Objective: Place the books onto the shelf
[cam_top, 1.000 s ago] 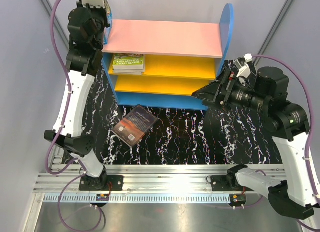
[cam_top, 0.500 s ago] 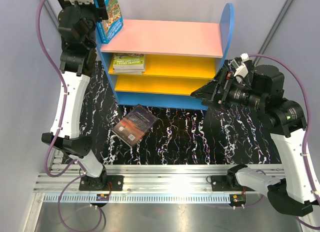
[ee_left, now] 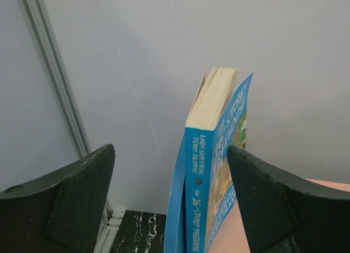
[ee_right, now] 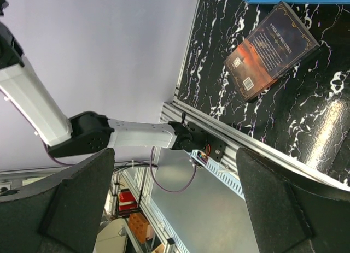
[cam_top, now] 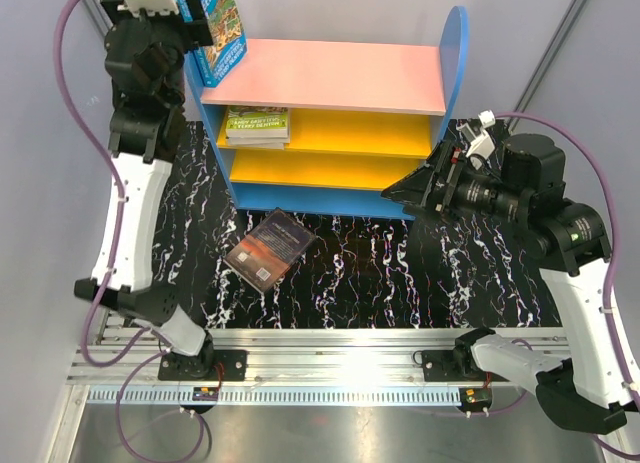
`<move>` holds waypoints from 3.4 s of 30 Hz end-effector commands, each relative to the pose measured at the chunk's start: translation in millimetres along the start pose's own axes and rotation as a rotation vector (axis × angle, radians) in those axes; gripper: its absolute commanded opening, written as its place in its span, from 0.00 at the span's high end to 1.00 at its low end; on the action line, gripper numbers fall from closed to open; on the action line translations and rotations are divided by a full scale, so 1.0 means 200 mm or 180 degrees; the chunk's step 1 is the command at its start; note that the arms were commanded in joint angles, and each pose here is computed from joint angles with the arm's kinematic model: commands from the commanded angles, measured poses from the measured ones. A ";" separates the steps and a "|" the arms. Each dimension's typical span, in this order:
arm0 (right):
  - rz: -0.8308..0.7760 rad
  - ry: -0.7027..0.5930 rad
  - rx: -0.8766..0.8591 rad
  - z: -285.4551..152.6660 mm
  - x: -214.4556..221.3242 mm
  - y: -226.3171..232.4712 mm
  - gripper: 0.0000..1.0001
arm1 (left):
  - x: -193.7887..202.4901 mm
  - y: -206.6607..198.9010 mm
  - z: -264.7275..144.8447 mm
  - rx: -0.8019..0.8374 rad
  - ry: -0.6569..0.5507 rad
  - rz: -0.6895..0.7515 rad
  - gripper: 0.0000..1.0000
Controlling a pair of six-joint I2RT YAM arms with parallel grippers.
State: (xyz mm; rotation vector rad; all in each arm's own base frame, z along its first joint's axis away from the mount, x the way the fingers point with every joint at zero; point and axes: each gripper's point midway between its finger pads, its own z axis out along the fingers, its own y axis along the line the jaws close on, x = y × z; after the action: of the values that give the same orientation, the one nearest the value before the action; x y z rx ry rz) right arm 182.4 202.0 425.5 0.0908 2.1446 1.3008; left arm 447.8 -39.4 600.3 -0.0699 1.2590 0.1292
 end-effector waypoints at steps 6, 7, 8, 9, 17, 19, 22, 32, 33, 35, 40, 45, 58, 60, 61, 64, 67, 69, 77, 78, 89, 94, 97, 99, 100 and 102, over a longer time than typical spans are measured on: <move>-0.0123 0.0024 -0.0120 0.02 0.02 0.00 0.00 | -0.22 0.22 -0.56 -0.0229 -0.0307 -0.0567 0.09; -0.0123 0.0044 -0.0127 0.03 0.02 -0.01 0.00 | -0.21 0.24 -0.59 -0.0265 -0.0286 -0.0595 0.08; -0.0123 0.0064 -0.0134 0.04 0.03 -0.01 0.00 | -0.18 0.25 -0.62 -0.0265 -0.0233 -0.0582 0.07; -0.0112 0.0103 -0.0141 0.06 0.03 -0.02 0.00 | -0.16 0.25 -0.64 -0.0246 -0.0172 -0.0555 0.11; 0.0063 0.0573 0.0089 0.35 0.16 -0.17 0.00 | 0.56 0.17 -0.99 0.0007 0.0972 -0.0750 0.01; 0.0077 0.0860 0.0322 0.48 0.31 -0.25 0.00 | 0.75 0.11 -1.05 0.0075 0.1311 -0.0912 0.01; 0.0319 0.1202 0.0404 0.61 0.45 -0.37 0.00 | 1.13 0.02 -1.19 0.0185 0.1883 -0.0969 0.01; 0.0846 0.1711 0.0371 0.85 0.70 -0.63 0.00 | 1.86 -0.22 -1.38 0.0771 0.2970 -0.0907 0.01; 0.0871 0.1742 0.0385 0.85 0.71 -0.64 0.00 | 1.92 -0.28 -1.41 0.0935 0.3127 -0.0974 0.01; 0.0870 0.1762 0.0394 0.84 0.72 -0.65 0.00 | 2.09 -0.33 -1.44 0.1000 0.3447 -0.0983 0.01; 0.0748 0.1746 0.0504 0.79 0.71 -0.66 0.00 | 2.25 -0.39 -1.44 0.1097 0.3653 -0.1042 0.01; 0.0716 0.1723 0.0567 0.75 0.70 -0.68 0.00 | 2.40 -0.40 -1.42 0.1102 0.3861 -0.0848 0.01; 0.0857 0.1613 0.0592 0.68 0.66 -0.75 0.00 | 2.47 -0.33 -1.46 0.1224 0.4135 -0.0300 0.01; 0.0881 0.1596 0.0582 0.68 0.65 -0.76 0.00 | 2.47 -0.34 -1.47 0.1243 0.4196 -0.0272 0.01; 0.0884 0.1596 0.0579 0.68 0.65 -0.76 0.00 | 2.47 -0.35 -1.49 0.1267 0.4214 -0.0278 0.01; 0.0901 0.1597 0.0571 0.69 0.65 -0.77 0.00 | 2.45 -0.37 -1.51 0.1322 0.4276 -0.0345 0.01; 0.0914 0.1585 0.0548 0.69 0.64 -0.77 0.00 | 2.44 -0.39 -1.54 0.1342 0.4366 -0.0311 0.01; 0.0929 0.1583 0.0524 0.69 0.64 -0.77 0.00 | 2.42 -0.44 -1.55 0.1420 0.4384 -0.0366 0.01; 0.0953 0.1563 0.0495 0.68 0.65 -0.79 0.00 | 2.35 -0.68 -1.72 0.1781 0.4451 -0.0313 0.63; 0.0947 0.1558 0.0485 0.68 0.65 -0.79 0.00 | 2.36 -0.70 -1.74 0.1815 0.4475 -0.0302 0.80; 0.1119 0.1558 0.0847 0.62 0.75 -1.06 0.00 | 2.24 -0.97 -1.80 0.2093 0.4373 -0.0274 1.00; 0.1296 0.1583 0.1084 0.65 0.86 -1.31 0.00 | 2.12 -1.11 -1.86 0.2306 0.4345 -0.0505 1.00; 0.1372 0.1561 0.1226 0.67 0.90 -1.40 0.00 | 2.09 -1.18 -1.94 0.2411 0.4421 -0.0617 1.00; 0.1348 0.1511 0.1427 0.67 0.92 -1.48 0.00 | 2.08 -1.21 -1.99 0.2452 0.4497 -0.0726 1.00; 0.1349 0.1503 0.1503 0.66 0.94 -1.51 0.00 | 2.08 -1.22 -2.03 0.2482 0.4548 -0.0785 1.00; 0.1340 0.1462 0.1652 0.65 0.96 -1.58 0.00 | 2.03 -1.28 -2.05 0.2584 0.4559 -0.1136 1.00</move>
State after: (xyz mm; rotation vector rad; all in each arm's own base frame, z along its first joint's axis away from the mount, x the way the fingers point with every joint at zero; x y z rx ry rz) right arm 163.0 216.9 46.7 0.5382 2.9989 1.0960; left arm 227.8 -288.8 60.9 0.4458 2.6411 -0.6454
